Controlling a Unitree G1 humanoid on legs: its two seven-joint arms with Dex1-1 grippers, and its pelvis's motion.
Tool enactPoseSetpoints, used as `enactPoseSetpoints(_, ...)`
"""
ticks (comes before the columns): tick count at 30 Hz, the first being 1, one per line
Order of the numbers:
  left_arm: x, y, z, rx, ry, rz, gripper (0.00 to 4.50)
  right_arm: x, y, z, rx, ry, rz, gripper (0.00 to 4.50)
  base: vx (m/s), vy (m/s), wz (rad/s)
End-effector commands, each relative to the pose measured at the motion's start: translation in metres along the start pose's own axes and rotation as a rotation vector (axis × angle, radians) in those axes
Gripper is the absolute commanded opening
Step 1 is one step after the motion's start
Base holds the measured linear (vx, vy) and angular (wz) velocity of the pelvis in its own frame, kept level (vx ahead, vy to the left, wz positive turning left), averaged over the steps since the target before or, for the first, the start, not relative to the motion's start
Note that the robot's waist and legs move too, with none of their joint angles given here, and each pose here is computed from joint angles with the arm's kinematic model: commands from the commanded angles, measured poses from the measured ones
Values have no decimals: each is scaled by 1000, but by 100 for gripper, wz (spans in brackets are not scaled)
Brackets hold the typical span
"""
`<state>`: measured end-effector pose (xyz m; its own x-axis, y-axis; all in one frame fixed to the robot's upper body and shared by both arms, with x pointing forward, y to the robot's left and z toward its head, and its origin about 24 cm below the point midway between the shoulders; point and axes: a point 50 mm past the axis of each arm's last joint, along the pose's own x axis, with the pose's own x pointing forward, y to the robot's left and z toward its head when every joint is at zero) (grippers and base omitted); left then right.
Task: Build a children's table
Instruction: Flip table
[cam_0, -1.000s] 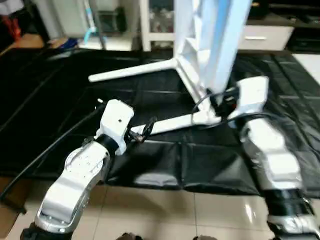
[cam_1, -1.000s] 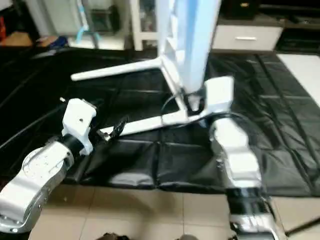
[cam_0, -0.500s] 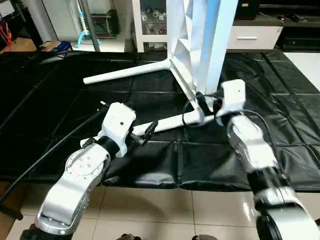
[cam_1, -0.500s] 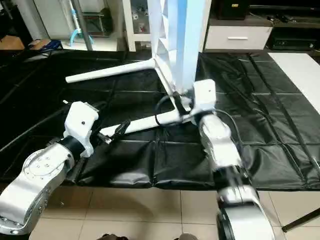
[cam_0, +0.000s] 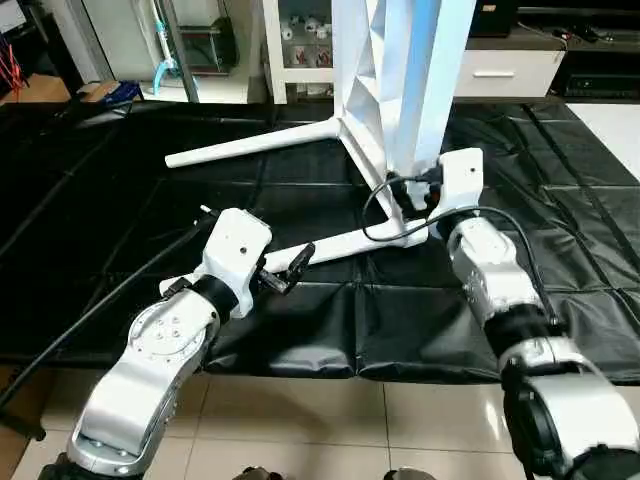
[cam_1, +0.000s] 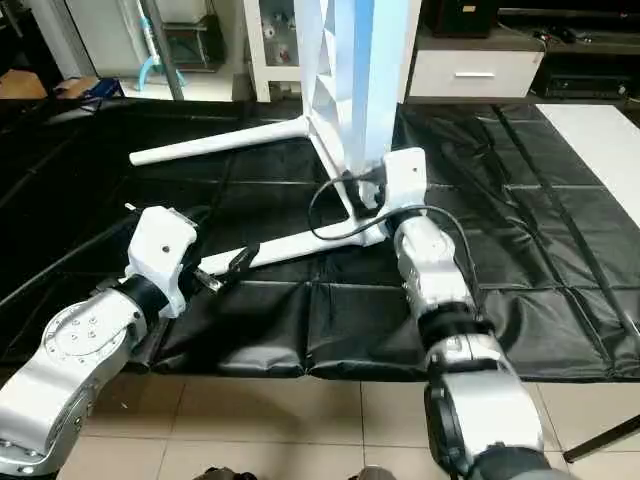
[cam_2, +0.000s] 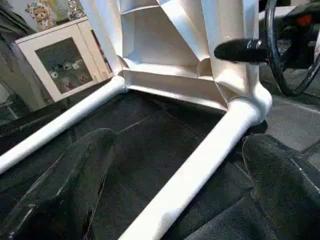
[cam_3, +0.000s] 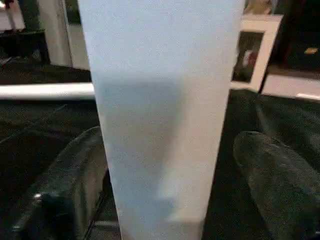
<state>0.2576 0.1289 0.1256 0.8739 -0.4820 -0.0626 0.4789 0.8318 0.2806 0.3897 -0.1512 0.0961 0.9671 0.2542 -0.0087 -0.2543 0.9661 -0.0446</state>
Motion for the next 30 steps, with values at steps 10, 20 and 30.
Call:
enactPoseSetpoints(10,-7,5,2,22,17,16,450,5,0,-3,8,39,16,317,0,0,0)
enactPoseSetpoints(20,-6,8,6,36,9,34,450,6,-5,1,-39,53,-10,233,0,0,0)
enactPoseSetpoints(30,-2,20,17,77,-29,105,450,7,-19,14,-154,28,-62,169,0,0,0)
